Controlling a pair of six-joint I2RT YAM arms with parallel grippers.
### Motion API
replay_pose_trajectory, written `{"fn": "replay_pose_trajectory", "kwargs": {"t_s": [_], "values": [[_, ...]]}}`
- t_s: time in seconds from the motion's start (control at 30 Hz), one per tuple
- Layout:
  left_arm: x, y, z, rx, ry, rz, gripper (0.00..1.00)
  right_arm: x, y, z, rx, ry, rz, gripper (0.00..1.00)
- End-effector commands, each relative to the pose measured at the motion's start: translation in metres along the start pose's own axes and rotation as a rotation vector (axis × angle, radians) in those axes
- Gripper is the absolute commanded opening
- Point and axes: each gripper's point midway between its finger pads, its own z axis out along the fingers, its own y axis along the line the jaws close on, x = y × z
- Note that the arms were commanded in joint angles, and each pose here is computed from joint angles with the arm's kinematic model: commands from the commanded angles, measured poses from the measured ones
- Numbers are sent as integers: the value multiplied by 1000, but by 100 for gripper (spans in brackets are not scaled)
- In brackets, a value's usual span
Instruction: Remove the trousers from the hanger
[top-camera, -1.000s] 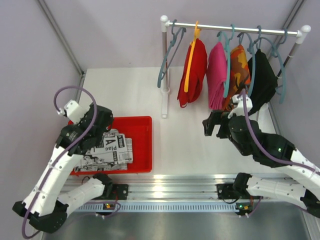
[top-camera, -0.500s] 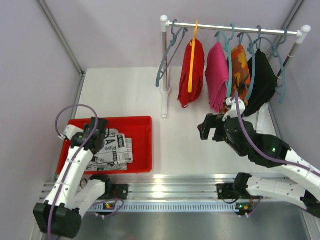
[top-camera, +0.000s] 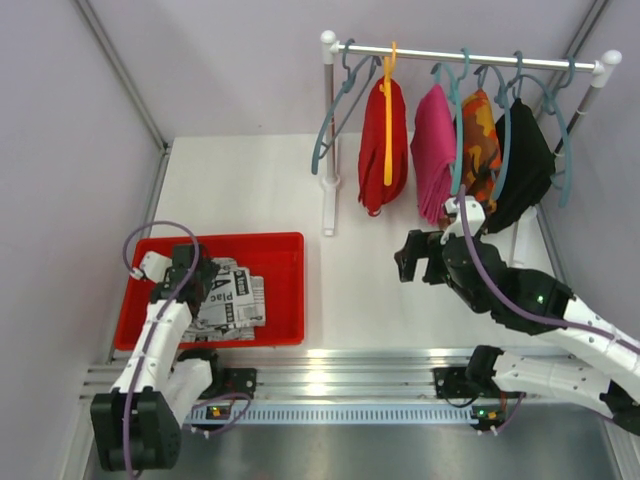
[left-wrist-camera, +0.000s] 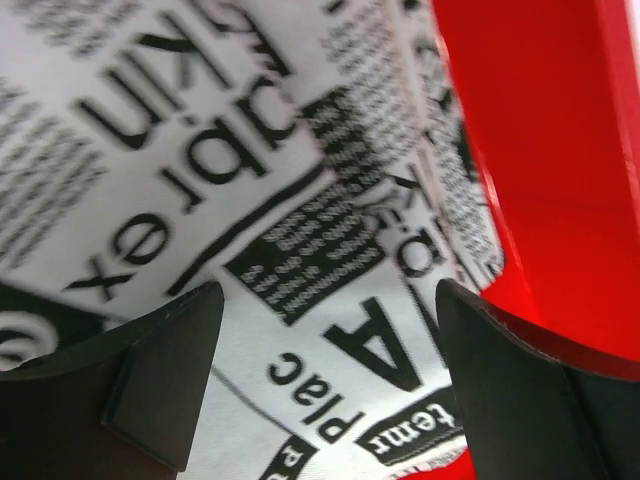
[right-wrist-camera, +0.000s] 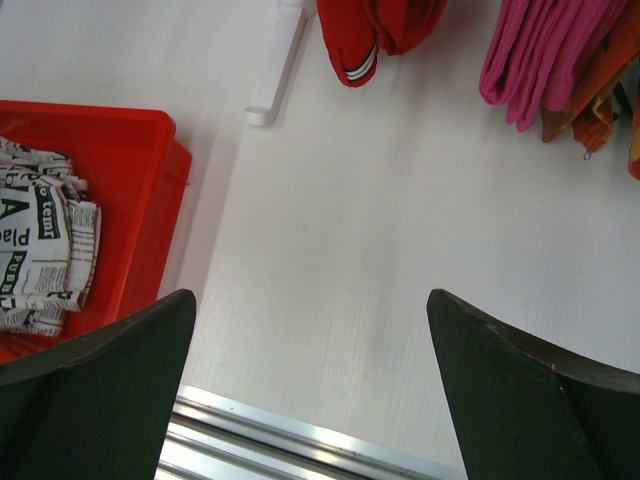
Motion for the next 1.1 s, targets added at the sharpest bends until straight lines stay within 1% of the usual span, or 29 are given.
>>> {"fn": "replay_pose_trajectory", "kwargs": {"t_s": [0.0, 0.03, 0.1, 0.13, 0.2, 0.27, 0.3, 0.37, 0.43, 0.5, 0.6, 0.63, 0.7, 0.73, 0.77, 0.8, 0.83, 0.9, 0.93, 0.97, 1.07], "values": [[-4, -46, 2, 222, 2, 22, 92, -17, -3, -2, 21, -43, 10, 100], [3, -49, 4, 242, 43, 31, 92, -16, -3, -1, 25, -41, 10, 100], [4, -65, 4, 317, 54, 58, 92, -15, -3, 1, 33, -36, 13, 100], [10, -69, 6, 346, 92, 71, 92, -14, -3, 1, 33, -33, 14, 100], [8, -81, 7, 396, 92, 91, 91, -14, -2, 2, 37, -30, 20, 100], [10, -83, 12, 408, 129, 95, 91, -13, -2, 3, 43, -27, 19, 100], [9, -90, 11, 450, 139, 107, 89, -14, -3, 3, 48, -27, 21, 100], [9, -89, 17, 453, 171, 97, 88, -15, -3, 4, 57, -30, 26, 100], [5, -89, 23, 454, 178, 107, 87, -16, -3, 4, 60, -34, 33, 100], [6, -90, 23, 467, 200, 126, 85, -17, -4, 4, 68, -36, 34, 100], [11, -82, 15, 421, 258, 140, 83, -20, -5, 4, 78, -46, 37, 100], [8, -78, 6, 389, 268, 141, 83, -21, -5, 4, 78, -48, 38, 100], [0, -68, -2, 332, 245, 123, 83, -23, -6, 4, 89, -54, 33, 100], [-18, -70, -14, 331, 171, 104, 84, -26, -5, 4, 90, -60, 33, 100], [-17, -56, -19, 266, 177, 95, 85, -25, -5, 6, 94, -58, 23, 100], [-27, -49, -24, 222, 136, 45, 84, -26, -4, 6, 93, -59, 23, 100], [-51, -42, -34, 179, 28, -1, 83, -27, -3, 7, 90, -59, 19, 100], [-59, -20, -45, 81, -13, -63, 83, -27, -1, 9, 90, -55, 8, 100], [-76, -13, -53, 36, -92, -98, 82, -28, 0, 9, 86, -58, 10, 100], [-73, 3, -56, -40, -85, -103, 81, -28, 1, 10, 83, -57, 1, 100], [-74, 30, -51, -203, -124, -185, 81, -29, 4, 11, 66, -55, -12, 100]]}}
